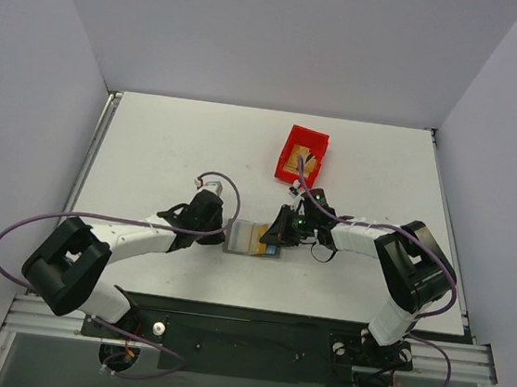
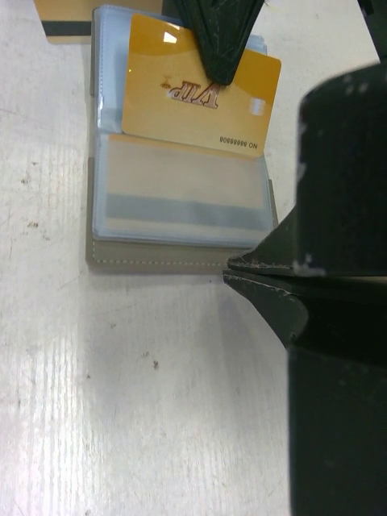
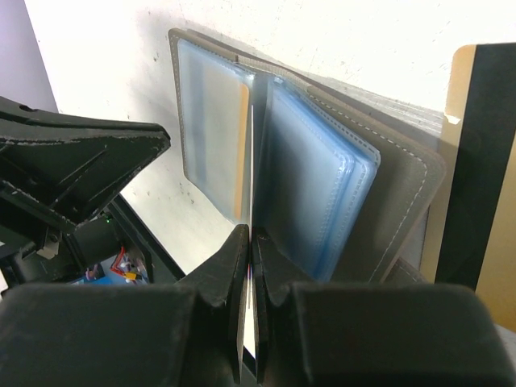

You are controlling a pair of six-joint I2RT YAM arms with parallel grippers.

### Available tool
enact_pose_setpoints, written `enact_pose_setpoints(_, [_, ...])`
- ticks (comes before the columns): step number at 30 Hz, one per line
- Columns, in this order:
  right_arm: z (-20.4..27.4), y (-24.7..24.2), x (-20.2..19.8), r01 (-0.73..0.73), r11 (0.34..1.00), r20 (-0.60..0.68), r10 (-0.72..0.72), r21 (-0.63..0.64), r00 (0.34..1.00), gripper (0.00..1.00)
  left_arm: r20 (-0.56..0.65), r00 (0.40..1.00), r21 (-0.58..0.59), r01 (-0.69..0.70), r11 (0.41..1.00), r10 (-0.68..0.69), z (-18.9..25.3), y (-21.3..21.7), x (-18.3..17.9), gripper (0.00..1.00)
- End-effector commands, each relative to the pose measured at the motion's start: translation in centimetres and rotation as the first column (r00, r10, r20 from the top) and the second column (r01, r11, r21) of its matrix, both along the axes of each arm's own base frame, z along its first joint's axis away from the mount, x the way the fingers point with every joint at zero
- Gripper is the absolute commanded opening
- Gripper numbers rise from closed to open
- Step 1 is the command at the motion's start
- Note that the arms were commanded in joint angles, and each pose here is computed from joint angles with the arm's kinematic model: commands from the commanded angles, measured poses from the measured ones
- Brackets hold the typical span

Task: Put the credit cards into the card holder
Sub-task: Insert the credit card into the card holder.

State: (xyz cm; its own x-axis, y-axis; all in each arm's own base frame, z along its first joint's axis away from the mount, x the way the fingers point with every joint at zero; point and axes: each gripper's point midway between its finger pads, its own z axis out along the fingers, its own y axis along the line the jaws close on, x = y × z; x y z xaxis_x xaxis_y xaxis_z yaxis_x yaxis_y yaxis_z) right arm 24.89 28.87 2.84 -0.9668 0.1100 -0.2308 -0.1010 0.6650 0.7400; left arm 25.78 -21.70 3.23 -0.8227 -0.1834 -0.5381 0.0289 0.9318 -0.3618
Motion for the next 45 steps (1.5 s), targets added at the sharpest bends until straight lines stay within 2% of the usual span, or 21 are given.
enact_pose_setpoints(1, [1.5, 0.8, 0.7, -0.023, 0.999, 0.038, 0.022, 0.035, 0.999, 0.00, 0.015, 1.000, 0.020, -0.004, 1.000, 0.003, 0.6, 0.5, 0.9, 0.04])
enact_pose_setpoints(31, [1.8, 1.3, 0.9, -0.038, 0.998, 0.023, 0.036, 0.058, 0.999, 0.00, -0.019, 1.000, 0.018, 0.016, 1.000, -0.015, -0.9, 0.0, 0.6, 0.00])
enact_pose_setpoints(45, [1.4, -0.2, 1.3, 0.047, 0.998, 0.021, -0.047, 0.032, 0.999, 0.00, -0.021, 1.000, 0.021, 0.010, 1.000, -0.010, -1.0, 0.1, 0.6, 0.00])
